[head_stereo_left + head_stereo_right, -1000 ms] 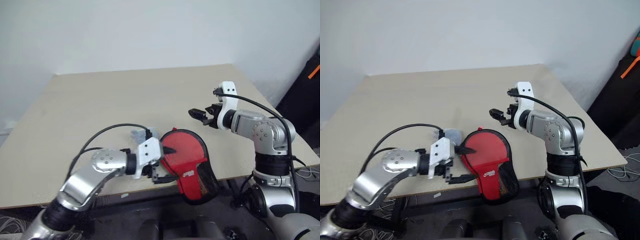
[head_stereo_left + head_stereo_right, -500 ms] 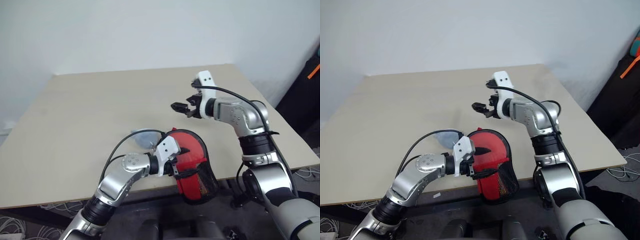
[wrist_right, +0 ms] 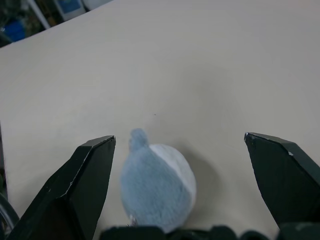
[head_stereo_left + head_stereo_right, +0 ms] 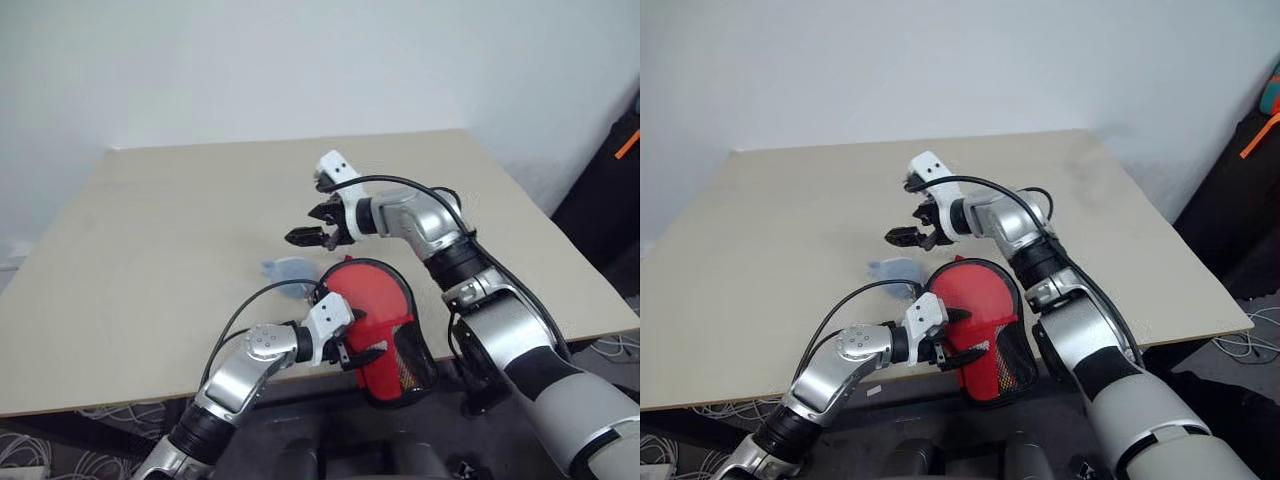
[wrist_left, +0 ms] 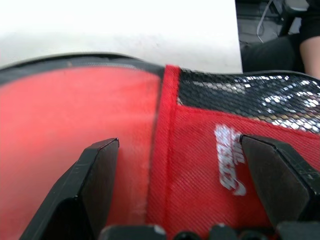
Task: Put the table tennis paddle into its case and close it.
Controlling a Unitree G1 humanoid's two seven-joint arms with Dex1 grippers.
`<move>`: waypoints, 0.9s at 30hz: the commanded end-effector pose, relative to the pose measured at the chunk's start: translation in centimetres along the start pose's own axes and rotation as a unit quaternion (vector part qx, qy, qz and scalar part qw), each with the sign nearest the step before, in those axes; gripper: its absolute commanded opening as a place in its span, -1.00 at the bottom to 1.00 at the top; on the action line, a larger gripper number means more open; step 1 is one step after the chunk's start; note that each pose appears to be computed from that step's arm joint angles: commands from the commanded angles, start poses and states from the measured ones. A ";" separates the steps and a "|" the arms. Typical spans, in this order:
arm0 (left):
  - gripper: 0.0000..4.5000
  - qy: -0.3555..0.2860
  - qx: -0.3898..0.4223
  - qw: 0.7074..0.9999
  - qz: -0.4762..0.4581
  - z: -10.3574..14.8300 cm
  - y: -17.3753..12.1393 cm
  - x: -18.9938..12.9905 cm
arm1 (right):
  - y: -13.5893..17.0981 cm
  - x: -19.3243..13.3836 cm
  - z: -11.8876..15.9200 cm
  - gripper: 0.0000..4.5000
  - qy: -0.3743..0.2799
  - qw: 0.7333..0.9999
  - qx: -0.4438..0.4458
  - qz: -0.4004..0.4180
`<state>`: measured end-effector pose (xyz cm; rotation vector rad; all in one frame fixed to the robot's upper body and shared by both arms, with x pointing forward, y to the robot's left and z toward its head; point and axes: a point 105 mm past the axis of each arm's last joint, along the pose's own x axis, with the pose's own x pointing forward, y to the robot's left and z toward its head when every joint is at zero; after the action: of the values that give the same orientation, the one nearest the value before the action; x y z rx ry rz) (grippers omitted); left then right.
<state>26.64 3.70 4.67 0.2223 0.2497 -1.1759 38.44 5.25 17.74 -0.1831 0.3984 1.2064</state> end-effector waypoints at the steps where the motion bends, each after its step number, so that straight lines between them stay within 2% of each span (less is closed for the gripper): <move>1: 0.82 -0.010 0.012 1.000 0.025 0.3 0.8 0.0 | 0.2 0.2 2.0 1.00 -0.019 0.999 -0.035 0.005; 2: 0.82 -0.012 0.012 0.999 0.028 0.4 0.9 0.1 | 0.2 0.3 2.0 1.00 -0.019 0.999 -0.037 0.006; 5: 0.55 -0.018 0.005 0.999 0.035 0.6 1.1 0.4 | 0.6 0.9 2.1 1.00 -0.018 0.999 -0.039 0.012; 15: -0.97 -0.046 -0.019 0.998 0.047 1.7 1.1 0.1 | 0.4 1.4 1.3 1.00 -0.005 0.999 -0.035 0.008; 27: -0.99 -0.027 -0.024 0.998 0.044 0.6 1.0 1.7 | 0.6 2.1 0.3 1.00 0.011 1.000 -0.026 0.013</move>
<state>28.01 2.81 4.51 0.1349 0.2358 -1.0741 38.52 6.60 15.16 -0.2198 0.4602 1.2229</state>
